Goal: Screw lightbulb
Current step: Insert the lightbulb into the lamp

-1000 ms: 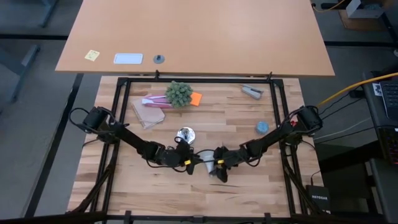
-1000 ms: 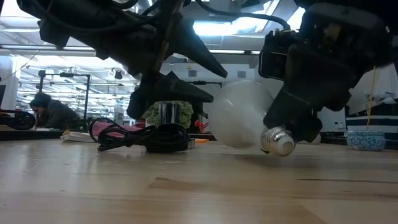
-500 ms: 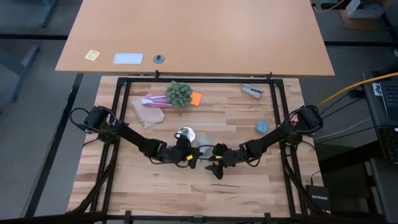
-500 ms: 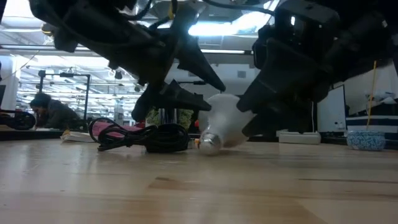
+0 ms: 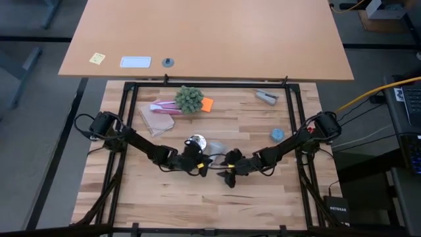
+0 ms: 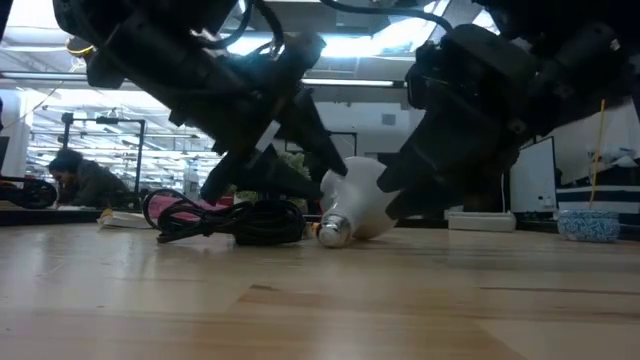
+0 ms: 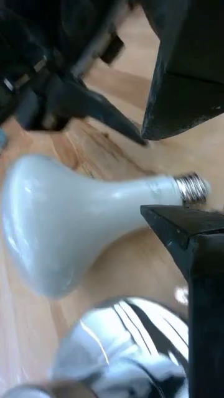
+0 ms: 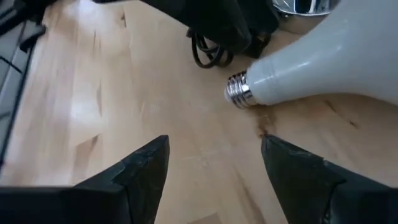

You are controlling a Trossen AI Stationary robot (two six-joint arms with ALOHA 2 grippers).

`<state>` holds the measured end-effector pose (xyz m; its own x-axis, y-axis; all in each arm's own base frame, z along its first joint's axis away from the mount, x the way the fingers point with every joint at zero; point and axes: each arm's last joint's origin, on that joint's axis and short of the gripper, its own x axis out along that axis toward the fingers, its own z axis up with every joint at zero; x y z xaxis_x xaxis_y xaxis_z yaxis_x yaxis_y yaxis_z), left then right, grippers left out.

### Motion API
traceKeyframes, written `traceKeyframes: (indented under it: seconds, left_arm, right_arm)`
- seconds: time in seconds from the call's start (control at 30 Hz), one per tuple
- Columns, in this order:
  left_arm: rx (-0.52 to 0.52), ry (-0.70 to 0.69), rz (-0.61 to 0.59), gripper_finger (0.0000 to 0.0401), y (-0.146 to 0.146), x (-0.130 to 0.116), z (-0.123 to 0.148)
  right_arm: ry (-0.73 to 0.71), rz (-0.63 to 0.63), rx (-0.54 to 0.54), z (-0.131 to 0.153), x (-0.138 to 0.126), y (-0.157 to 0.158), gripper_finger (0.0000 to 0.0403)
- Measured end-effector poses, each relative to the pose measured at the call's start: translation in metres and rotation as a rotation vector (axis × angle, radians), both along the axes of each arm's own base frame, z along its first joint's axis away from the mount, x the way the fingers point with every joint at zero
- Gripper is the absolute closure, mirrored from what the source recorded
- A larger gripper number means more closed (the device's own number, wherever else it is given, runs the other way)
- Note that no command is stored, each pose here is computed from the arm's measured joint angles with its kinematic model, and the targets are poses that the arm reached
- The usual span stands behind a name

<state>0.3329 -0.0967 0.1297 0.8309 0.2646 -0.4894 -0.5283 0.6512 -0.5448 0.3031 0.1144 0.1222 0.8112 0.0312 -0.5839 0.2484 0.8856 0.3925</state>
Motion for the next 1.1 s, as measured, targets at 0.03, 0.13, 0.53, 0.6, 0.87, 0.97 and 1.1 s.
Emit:
traceKeyframes:
  seconds: [0.03, 0.13, 0.53, 0.6, 0.87, 0.97, 1.1]
  left_arm:
    - [0.005, 0.011, -0.001, 0.0231, 0.000, -0.001, -0.001]
    - [0.026, 0.034, -0.009, 0.0231, 0.001, -0.001, -0.002]
    - [0.081, 0.066, 0.001, 0.0231, 0.015, 0.001, -0.003]
    - [0.065, 0.079, 0.028, 0.0231, 0.020, 0.001, -0.005]
    - [0.030, 0.120, 0.020, 0.0230, 0.035, 0.003, -0.007]
    - [0.030, 0.121, 0.023, 0.0230, 0.036, 0.004, -0.008]
    - [0.021, 0.118, 0.025, 0.0230, 0.037, 0.004, -0.007]
  right_arm:
    - [0.006, 0.009, -0.014, 0.000, -0.001, 0.000, 0.0143]
    - [0.037, 0.019, -0.048, 0.001, -0.004, -0.002, 0.0143]
    - [0.084, -0.197, -0.298, 0.007, -0.015, -0.016, 0.0143]
    - [0.085, -0.196, -0.306, 0.007, -0.013, -0.019, 0.0143]
    - [0.113, -0.180, -0.249, 0.006, -0.009, -0.032, 0.0143]
    - [0.119, -0.196, -0.258, 0.006, -0.006, -0.040, 0.0143]
    - [0.136, -0.231, -0.261, 0.001, -0.003, -0.052, 0.0143]
